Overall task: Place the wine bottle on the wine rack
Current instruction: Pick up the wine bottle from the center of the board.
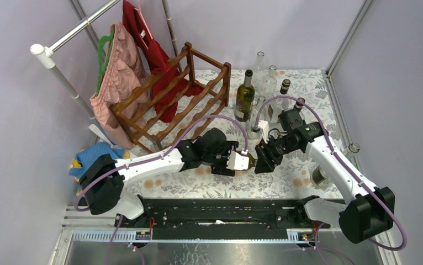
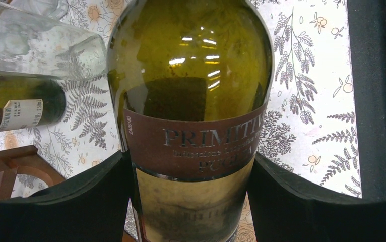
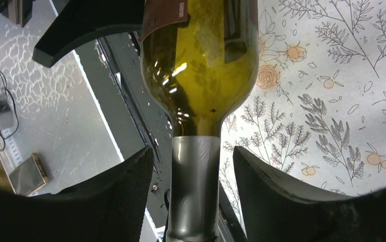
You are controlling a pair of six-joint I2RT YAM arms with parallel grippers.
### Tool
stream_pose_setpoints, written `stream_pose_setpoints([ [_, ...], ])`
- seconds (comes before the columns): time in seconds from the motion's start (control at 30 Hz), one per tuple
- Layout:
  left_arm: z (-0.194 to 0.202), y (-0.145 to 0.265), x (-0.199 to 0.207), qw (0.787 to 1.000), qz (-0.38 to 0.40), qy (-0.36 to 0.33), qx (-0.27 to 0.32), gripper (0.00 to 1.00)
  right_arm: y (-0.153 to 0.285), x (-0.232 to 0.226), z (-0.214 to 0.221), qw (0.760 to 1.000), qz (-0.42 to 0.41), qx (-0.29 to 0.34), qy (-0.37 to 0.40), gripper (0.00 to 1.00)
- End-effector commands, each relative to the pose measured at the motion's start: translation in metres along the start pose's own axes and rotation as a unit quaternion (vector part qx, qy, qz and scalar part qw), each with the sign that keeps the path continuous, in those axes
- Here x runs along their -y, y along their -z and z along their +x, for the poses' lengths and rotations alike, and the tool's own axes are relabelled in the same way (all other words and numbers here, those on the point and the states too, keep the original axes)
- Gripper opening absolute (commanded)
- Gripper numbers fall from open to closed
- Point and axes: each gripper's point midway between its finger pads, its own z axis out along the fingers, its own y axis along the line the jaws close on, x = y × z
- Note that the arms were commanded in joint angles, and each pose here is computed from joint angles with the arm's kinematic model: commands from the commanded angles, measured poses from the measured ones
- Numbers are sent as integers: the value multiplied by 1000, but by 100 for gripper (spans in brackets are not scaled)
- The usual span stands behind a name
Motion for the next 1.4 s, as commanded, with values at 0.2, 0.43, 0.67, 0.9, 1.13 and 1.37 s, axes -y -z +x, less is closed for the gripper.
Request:
stream_pose_setpoints([
  [0.2, -49, 20, -33, 996, -49, -32, 64, 0, -5, -5, -10, 999, -11, 25, -28, 58],
  [0.43, -50, 21, -32, 996, -48, -29, 65, 0, -4, -8, -13, 999, -19, 29, -30, 34],
  [0.67, -51, 23, -34, 996, -53, -22, 67, 0, -1, -19, -20, 998, -44, 40, -34, 1],
  [0.9, -58, 27, -38, 995, -62, 7, 75, 37, 7, -31, -38, 995, -69, 64, -40, 0],
  [1.13, -59, 30, -37, 994, -69, 12, 83, 57, 7, -42, -52, 988, -108, 85, -76, 0],
  [1.37, -55, 21, -28, 997, -28, 13, 66, 0, 5, -38, -49, 989, -100, 77, -74, 3],
])
